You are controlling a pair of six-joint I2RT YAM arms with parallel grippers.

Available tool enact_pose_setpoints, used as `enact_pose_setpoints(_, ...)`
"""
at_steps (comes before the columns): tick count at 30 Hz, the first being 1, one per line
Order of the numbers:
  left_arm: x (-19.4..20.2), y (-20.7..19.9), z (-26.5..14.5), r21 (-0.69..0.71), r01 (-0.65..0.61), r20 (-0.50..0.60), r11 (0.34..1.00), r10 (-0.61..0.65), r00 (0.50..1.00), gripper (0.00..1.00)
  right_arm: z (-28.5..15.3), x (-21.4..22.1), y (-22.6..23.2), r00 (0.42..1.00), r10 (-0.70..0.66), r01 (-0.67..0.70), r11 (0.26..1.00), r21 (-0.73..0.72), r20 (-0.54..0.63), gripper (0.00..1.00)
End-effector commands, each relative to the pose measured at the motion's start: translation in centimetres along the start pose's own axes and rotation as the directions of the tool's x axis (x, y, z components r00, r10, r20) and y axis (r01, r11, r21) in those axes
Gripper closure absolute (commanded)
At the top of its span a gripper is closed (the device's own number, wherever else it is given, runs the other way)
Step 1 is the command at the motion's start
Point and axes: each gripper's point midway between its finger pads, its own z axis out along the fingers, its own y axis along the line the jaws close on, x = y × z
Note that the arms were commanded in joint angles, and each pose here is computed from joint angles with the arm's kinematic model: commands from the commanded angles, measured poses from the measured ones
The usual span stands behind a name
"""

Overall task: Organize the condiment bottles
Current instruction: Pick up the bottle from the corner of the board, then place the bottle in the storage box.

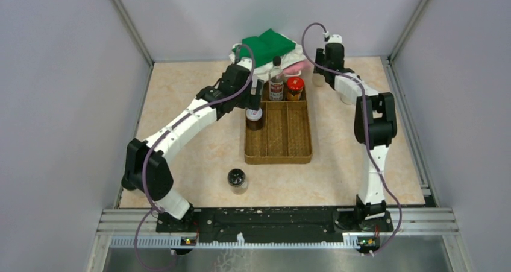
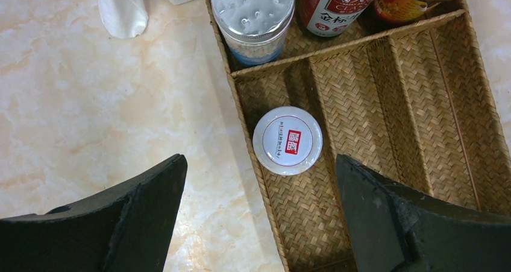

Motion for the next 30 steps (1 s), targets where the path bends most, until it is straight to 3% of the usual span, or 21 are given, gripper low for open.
enact_pose_setpoints(1,-1.8,0.6,-2.8,0.0,0.037,0.082,0.999,-0.037,0.996,0.01,-8.1,-9.8,1.8,0.982,-0.01,0.011,1.0,-0.007,0.191,0.86)
enact_pose_setpoints(9,-1.5,1.6,-4.1,-0.03,0.047,0.087,0.998,-0.045,0.995,0.01,-19.0,-10.9,3.6,0.978,-0.01,0.019,0.999,-0.045,0.208,0.86)
enact_pose_setpoints(17,-0.8,2.7,-5.4,-0.008,0.097,0.086,0.995,-0.096,0.992,0.01,-28.1,-5.9,7.5,0.988,-0.052,0.078,0.98,-0.183,0.146,0.88)
enact_pose_setpoints(22,-0.3,5.0,-5.8,0.042,0.176,0.084,0.983,-0.179,0.98,0.01,-30.8,-3.1,9.6,0.991,-0.073,0.101,0.959,-0.264,0.116,0.88)
enact_pose_setpoints(30,0.8,6.2,-6.1,0.007,0.176,0.062,0.984,-0.176,0.982,0.01,-30.3,-0.4,12.7,0.993,-0.076,0.105,0.927,-0.36,0.094,0.9)
